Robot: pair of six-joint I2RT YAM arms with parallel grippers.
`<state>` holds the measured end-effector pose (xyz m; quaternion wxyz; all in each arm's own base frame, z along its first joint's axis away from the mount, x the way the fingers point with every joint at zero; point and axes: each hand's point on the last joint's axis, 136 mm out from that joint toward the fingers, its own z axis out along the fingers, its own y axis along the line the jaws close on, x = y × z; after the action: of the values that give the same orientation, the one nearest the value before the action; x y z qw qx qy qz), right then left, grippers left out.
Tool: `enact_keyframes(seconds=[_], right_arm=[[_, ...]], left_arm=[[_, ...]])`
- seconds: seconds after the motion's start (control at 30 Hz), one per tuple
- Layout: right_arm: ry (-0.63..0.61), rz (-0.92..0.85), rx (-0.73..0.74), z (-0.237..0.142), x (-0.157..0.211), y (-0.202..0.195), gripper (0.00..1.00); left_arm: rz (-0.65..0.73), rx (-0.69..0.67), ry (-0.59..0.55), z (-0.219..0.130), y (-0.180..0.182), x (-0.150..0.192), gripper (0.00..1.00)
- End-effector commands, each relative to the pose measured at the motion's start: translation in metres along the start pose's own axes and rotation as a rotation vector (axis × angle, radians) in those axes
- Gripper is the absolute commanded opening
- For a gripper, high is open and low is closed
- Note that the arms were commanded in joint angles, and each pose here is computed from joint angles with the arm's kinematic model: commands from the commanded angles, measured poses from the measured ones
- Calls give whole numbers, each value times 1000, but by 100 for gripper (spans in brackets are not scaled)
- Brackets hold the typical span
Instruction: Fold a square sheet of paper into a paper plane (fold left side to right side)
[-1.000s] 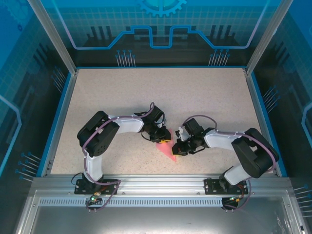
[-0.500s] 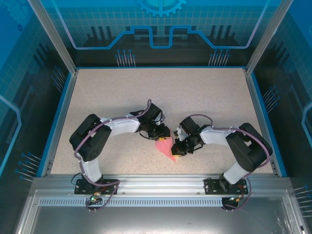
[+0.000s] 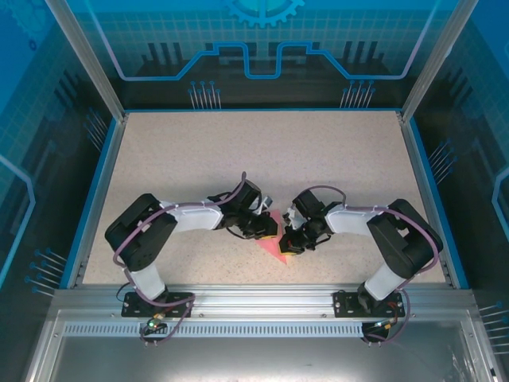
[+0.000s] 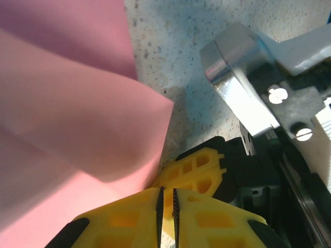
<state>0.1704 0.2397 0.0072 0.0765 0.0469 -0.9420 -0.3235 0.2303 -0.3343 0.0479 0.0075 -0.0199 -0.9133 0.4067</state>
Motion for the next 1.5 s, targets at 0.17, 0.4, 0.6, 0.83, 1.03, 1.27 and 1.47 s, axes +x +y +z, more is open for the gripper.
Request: enact_keyframes(seconds=[0.17,0.4,0.6,0.83,1.03,1.27,1.47], right_arm=[[71,57,188,13,22,-44,0],[93,49,231,11,27,-48,0],[115,58,256,11,32,-54,0],[126,60,270,11,35,-57,0],[135,60,276,11,37,-58,0],[141,59,276,10,39,-58,0],[145,61,274,10,40,-58,0]], left_arm=[[-13,-14,55,26,16,9,15],[-35,-77,30,32,35,6,14],[-26,-159,-2,29,49,-5,14],[-24,-180,-43,20,61,-26,13],[-17,-175,-76,7,64,-48,13],[7,-159,-122,-3,68,-78,14],[2,-155,-157,-11,80,-100,14]])
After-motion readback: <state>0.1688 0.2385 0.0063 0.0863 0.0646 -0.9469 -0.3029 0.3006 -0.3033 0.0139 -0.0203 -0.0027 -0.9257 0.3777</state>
